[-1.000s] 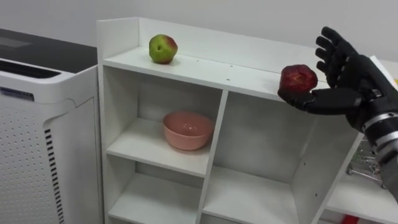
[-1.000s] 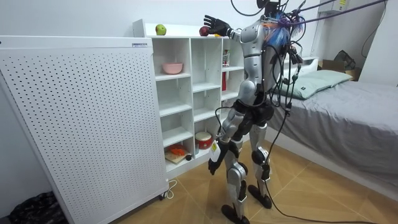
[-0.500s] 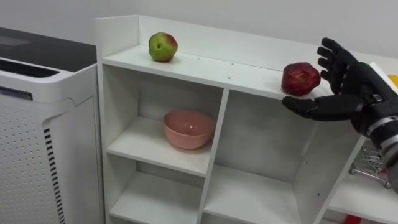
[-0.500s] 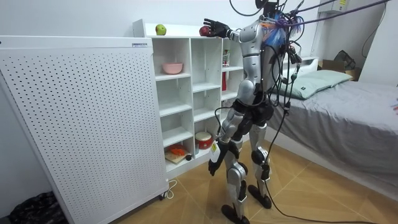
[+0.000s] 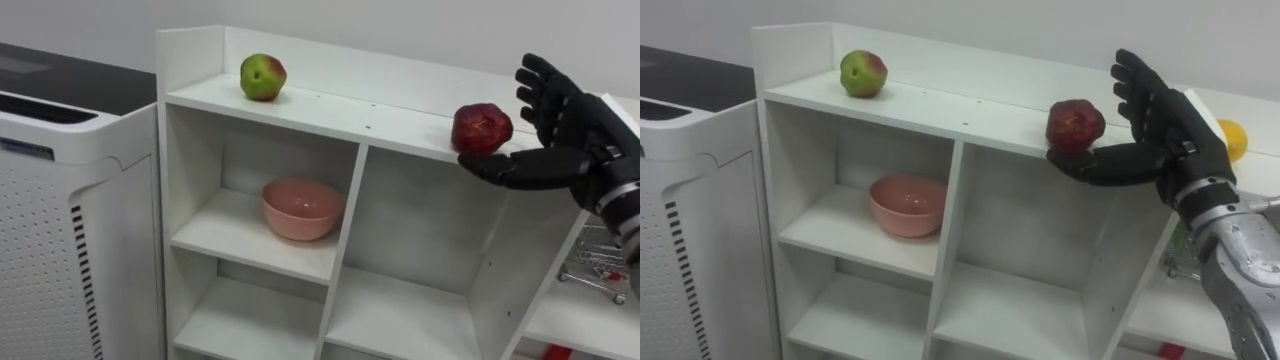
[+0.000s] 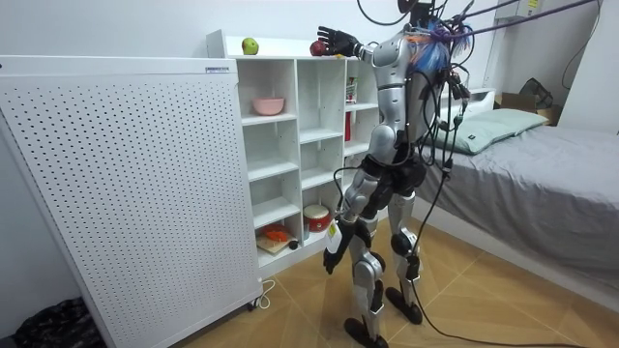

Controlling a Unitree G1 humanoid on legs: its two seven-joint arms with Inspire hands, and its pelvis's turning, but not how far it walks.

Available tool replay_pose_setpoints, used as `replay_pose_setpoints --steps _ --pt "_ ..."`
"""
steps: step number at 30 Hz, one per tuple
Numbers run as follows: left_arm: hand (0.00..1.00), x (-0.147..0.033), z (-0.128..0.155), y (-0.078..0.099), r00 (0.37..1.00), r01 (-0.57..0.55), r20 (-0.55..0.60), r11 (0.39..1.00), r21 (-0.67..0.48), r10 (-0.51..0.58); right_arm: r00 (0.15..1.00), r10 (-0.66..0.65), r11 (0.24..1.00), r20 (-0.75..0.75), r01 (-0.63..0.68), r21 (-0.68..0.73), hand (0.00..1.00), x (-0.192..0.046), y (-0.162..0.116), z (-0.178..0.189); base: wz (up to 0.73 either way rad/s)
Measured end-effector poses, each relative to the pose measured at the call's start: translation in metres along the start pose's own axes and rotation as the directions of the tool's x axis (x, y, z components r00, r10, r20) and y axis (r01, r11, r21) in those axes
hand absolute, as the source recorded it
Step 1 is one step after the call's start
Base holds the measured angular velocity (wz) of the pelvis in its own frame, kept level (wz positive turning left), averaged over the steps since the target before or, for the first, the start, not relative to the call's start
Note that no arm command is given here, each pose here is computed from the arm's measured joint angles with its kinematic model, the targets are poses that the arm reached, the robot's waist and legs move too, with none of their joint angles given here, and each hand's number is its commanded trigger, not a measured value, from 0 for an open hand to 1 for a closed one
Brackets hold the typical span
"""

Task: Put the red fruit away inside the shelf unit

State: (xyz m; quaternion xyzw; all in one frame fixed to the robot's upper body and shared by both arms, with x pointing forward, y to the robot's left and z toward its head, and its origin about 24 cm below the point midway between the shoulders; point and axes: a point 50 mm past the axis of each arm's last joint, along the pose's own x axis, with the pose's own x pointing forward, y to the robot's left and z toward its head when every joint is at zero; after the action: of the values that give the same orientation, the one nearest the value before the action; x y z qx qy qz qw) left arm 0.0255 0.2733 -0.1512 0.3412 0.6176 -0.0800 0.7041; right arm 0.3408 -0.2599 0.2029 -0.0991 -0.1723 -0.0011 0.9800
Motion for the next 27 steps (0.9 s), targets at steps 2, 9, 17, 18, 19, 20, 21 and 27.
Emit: replay_pose_setpoints --steps 2,9,17,18,19,20,21,27 --pt "0.00 0.0000 -0.0007 0.0009 1.000 -0.002 -0.002 1.000 0.002 0.002 1.000 0.000 1.000 0.000 0.000 -0.001 0.00 0.0000 0.0000 0.0000 0.00" --pt "0.00 -0.0001 -0.0017 0.0019 1.000 -0.006 -0.004 1.000 0.004 0.006 1.000 0.021 1.000 -0.009 -0.021 -0.008 0.00 0.0002 0.0047 -0.0021 0.00" --pt "0.00 0.0000 -0.0012 0.0022 1.000 -0.014 -0.003 1.000 0.006 0.014 0.999 0.048 0.999 -0.022 -0.049 -0.015 0.12 0.0055 0.0076 -0.0032 0.00" --pt "0.00 -0.0001 -0.0013 0.0026 1.000 -0.021 -0.003 1.000 0.008 0.021 0.999 0.047 0.999 -0.023 -0.048 -0.017 0.67 0.0060 0.0073 -0.0032 0.00" --pt "0.00 -0.0003 -0.0013 0.0029 1.000 -0.025 -0.002 1.000 0.008 0.025 0.999 0.048 0.999 -0.025 -0.048 -0.021 1.00 0.0060 0.0072 -0.0036 0.00" --pt "0.00 -0.0003 -0.0012 0.0030 1.000 -0.025 -0.001 1.000 0.008 0.025 0.999 0.048 0.999 -0.025 -0.048 -0.024 1.00 0.0060 0.0072 -0.0036 0.00" --pt "0.00 -0.0004 -0.0010 0.0032 1.000 -0.027 0.000 1.000 0.009 0.027 0.998 0.049 0.998 -0.026 -0.049 -0.033 1.00 0.0060 0.0072 -0.0036 0.00" --pt "0.00 -0.0004 0.0015 0.0055 0.999 -0.037 0.010 0.999 0.009 0.037 0.998 0.053 0.996 -0.031 -0.055 -0.074 1.00 0.0060 0.0074 -0.0040 0.00"
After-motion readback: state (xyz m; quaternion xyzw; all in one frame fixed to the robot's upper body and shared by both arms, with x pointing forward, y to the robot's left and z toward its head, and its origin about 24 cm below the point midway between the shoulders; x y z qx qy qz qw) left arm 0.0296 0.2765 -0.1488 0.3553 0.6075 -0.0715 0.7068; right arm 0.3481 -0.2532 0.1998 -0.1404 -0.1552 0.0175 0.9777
